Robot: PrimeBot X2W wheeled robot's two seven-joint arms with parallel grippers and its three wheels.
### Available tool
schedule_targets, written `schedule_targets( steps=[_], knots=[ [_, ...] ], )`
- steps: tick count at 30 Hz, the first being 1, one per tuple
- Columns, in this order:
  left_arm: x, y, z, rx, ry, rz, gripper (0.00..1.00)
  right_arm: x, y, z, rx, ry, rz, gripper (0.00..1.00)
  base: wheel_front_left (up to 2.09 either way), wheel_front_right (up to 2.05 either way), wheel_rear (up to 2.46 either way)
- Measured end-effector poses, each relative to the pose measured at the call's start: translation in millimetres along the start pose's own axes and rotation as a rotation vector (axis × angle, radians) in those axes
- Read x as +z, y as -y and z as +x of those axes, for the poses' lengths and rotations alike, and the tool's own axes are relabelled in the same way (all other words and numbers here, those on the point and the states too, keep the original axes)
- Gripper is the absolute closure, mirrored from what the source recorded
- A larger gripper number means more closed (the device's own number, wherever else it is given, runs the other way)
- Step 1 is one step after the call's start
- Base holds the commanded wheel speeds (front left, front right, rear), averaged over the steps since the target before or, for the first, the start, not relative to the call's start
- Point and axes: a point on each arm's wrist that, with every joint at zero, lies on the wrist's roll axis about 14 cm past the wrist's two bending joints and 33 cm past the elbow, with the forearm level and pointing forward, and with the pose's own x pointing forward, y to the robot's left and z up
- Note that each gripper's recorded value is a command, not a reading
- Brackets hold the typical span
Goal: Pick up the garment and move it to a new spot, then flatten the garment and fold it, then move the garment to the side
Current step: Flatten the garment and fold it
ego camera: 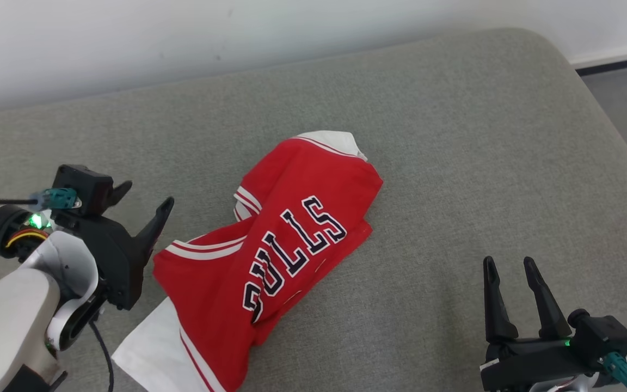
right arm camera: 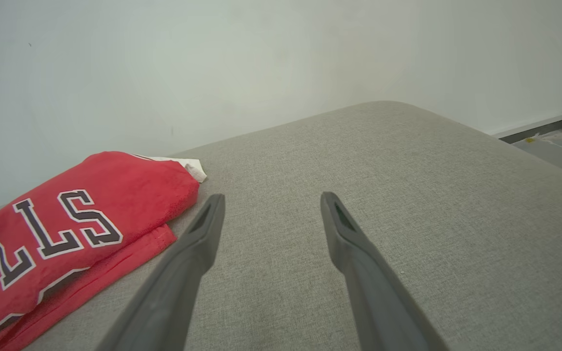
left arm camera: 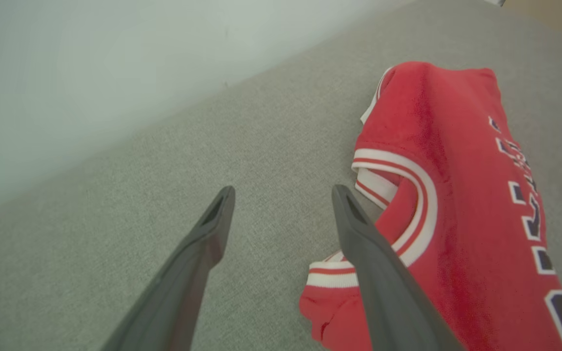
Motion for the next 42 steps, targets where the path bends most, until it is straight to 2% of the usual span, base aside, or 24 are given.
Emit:
schedule_targets(
  steps=[13, 27, 28, 29, 30, 36, 42],
  knots=[
    [-66, 23, 25, -0.157, -0.383, 0.045, 0.00, -7, 15, 4, -0.048, -0.027, -0.008, 0.00, 0.00, 0.00, 0.00],
    [-87, 29, 20, -0.192, -0.567, 0.056, 0.00, -6, 20, 1, -0.064, -0.027, -0.010, 0.00, 0.00, 0.00, 0.00],
    [-88, 29, 21, -0.189, -0.570, 0.053, 0.43, -7, 20, 1, -0.065, -0.028, -0.011, 0.00, 0.00, 0.00, 0.00],
    [-90, 30, 21, -0.192, -0.575, 0.049, 0.69, -7, 20, 1, -0.065, -0.029, -0.011, 0.00, 0.00, 0.00, 0.00],
    [-92, 31, 22, -0.195, -0.578, 0.047, 1.00, -7, 21, 1, -0.066, -0.029, -0.012, 0.00, 0.00, 0.00, 0.00],
    [-82, 31, 28, -0.188, -0.503, 0.053, 1.00, -6, 21, 4, -0.066, -0.026, -0.021, 0.00, 0.00, 0.00, 0.00],
    [-31, 15, 32, -0.131, -0.274, 0.044, 1.00, -3, 12, 10, -0.032, -0.014, -0.034, 0.00, 0.00, 0.00, 0.00]
  ],
)
